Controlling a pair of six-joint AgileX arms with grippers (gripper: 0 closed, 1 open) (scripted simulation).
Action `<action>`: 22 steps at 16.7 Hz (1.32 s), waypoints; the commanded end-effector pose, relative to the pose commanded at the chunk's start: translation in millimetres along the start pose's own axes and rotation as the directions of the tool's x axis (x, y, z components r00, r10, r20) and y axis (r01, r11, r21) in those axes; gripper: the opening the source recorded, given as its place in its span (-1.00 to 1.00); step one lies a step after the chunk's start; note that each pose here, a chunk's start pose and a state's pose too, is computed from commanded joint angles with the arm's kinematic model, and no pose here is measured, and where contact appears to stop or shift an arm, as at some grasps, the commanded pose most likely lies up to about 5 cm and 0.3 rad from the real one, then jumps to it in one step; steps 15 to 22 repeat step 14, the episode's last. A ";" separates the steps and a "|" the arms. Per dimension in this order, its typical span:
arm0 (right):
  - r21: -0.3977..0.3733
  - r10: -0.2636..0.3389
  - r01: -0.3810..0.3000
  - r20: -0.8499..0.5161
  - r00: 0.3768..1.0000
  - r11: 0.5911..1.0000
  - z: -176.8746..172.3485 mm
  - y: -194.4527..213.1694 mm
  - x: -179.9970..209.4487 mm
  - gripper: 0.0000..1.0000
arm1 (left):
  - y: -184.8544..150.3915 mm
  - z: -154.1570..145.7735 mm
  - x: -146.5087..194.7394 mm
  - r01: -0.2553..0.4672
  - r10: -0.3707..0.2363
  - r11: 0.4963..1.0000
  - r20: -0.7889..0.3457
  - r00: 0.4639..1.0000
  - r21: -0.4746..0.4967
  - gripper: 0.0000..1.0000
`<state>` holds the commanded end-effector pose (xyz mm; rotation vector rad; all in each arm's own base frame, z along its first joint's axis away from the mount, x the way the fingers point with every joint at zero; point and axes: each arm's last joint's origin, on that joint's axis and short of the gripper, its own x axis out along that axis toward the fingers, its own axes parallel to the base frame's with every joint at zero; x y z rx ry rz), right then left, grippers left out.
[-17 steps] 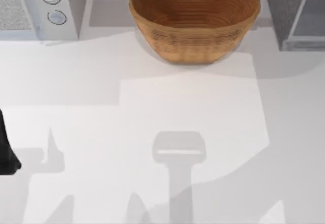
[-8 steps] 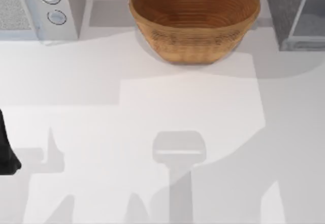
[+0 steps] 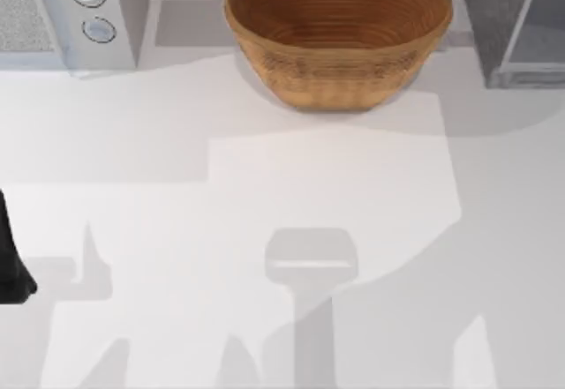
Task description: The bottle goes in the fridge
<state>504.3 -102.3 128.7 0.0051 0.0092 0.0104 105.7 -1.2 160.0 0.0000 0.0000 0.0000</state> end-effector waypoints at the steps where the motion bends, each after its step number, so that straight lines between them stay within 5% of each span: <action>1: 0.000 0.000 0.000 0.000 1.000 1.000 0.0 0.0 0.0 -0.08 | 0.0 0.0 0.0 0.000 0.000 1.000 0.000 1.000 0.000 1.00; 8: 0.000 0.000 0.000 0.000 1.000 1.000 0.0 0.0 0.0 0.96 | 0.0 0.0 0.0 0.000 0.000 1.000 0.000 1.000 0.000 1.00; 22: 0.000 0.000 0.000 0.000 1.000 1.000 0.0 0.0 0.0 1.00 | 0.0 0.0 0.0 0.000 0.000 1.000 0.000 1.000 0.000 1.00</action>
